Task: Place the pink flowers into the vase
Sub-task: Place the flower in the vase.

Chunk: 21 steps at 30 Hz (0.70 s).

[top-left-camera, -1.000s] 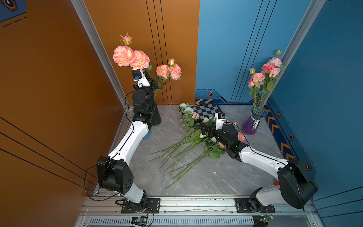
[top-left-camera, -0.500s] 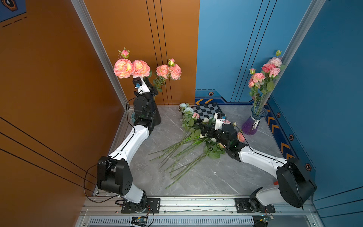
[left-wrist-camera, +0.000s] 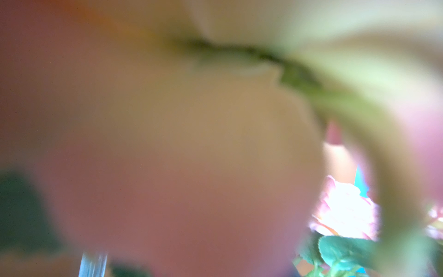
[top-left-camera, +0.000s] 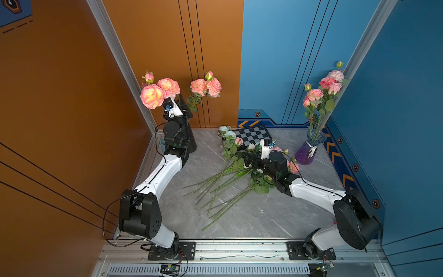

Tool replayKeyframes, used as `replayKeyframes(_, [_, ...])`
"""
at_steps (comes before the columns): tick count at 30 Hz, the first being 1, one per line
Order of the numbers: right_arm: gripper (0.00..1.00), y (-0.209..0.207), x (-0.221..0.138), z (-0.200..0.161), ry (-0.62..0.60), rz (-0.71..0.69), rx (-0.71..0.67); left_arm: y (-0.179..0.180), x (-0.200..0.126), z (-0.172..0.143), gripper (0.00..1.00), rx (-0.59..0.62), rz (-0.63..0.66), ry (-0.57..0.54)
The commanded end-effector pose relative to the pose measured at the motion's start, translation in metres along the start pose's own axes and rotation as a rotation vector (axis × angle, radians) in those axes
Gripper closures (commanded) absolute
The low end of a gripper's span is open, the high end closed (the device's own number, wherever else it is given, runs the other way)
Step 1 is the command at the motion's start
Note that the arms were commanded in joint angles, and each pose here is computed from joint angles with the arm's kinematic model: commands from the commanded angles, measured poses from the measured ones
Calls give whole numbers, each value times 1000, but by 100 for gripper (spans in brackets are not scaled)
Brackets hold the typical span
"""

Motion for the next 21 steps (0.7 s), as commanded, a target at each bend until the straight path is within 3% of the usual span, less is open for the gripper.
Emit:
replayKeyframes(1, [0, 2, 3, 1, -11, 30, 22, 10, -5, 23, 44, -29, 18, -63])
replayKeyframes(6, [0, 1, 4, -1, -9, 33, 30, 9, -7, 21, 31, -37, 17, -59])
replayKeyframes(21, [0, 0, 4, -5, -1, 36, 42, 6, -16, -4, 15, -38, 4, 1])
Point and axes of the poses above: each gripper's point midway between its finger pads, its own x axis out along the fingers, its own y axis along the line the jaws close on, z = x × y, the point moved 5 cm from there along -x, back along the fingers, and after that the axes turned 14 degrees about x, right-handed, at the moved point
